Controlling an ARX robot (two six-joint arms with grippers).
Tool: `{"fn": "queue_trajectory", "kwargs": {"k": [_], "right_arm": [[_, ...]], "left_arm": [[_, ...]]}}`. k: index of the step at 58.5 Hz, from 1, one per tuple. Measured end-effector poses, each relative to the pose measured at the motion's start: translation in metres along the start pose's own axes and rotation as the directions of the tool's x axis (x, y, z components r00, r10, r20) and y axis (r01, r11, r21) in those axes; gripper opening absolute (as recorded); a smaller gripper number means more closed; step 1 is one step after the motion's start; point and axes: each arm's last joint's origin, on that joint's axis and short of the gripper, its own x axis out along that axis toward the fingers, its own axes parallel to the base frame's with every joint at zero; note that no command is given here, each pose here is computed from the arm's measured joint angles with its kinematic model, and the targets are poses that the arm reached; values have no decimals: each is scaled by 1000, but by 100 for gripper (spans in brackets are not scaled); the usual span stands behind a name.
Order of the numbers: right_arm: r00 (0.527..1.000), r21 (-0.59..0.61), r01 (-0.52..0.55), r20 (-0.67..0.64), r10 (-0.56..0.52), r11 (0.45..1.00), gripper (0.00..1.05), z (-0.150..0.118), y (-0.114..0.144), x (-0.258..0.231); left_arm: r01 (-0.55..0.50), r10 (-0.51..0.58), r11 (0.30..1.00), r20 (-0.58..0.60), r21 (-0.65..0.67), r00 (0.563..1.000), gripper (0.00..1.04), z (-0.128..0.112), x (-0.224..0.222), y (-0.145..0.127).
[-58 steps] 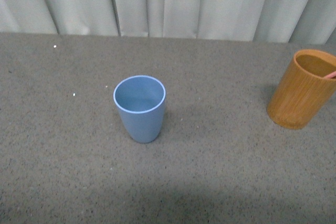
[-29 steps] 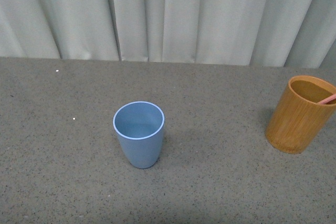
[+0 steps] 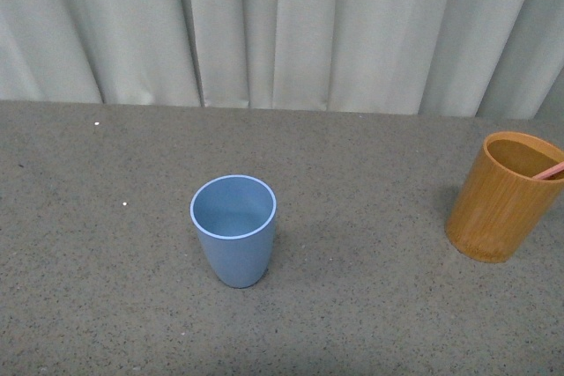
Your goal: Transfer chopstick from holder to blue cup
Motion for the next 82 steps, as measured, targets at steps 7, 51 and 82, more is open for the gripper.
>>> {"fn": "queue_trajectory", "kwargs": {"k": [7, 51, 82], "right_arm": [[997, 89, 47, -64, -41, 995, 95, 13, 9, 28], [942, 97, -84, -316, 111, 992, 95, 44, 90, 109], [928, 80, -58, -364, 83, 995, 95, 23, 107, 145]], "left_arm": [[0, 0, 1000, 0, 0, 1000, 66, 0, 0, 0], [0, 0, 1000, 0, 2, 1000, 98, 0, 0, 0], [0, 0, 1000, 0, 2, 1000, 98, 0, 0, 0]]}}
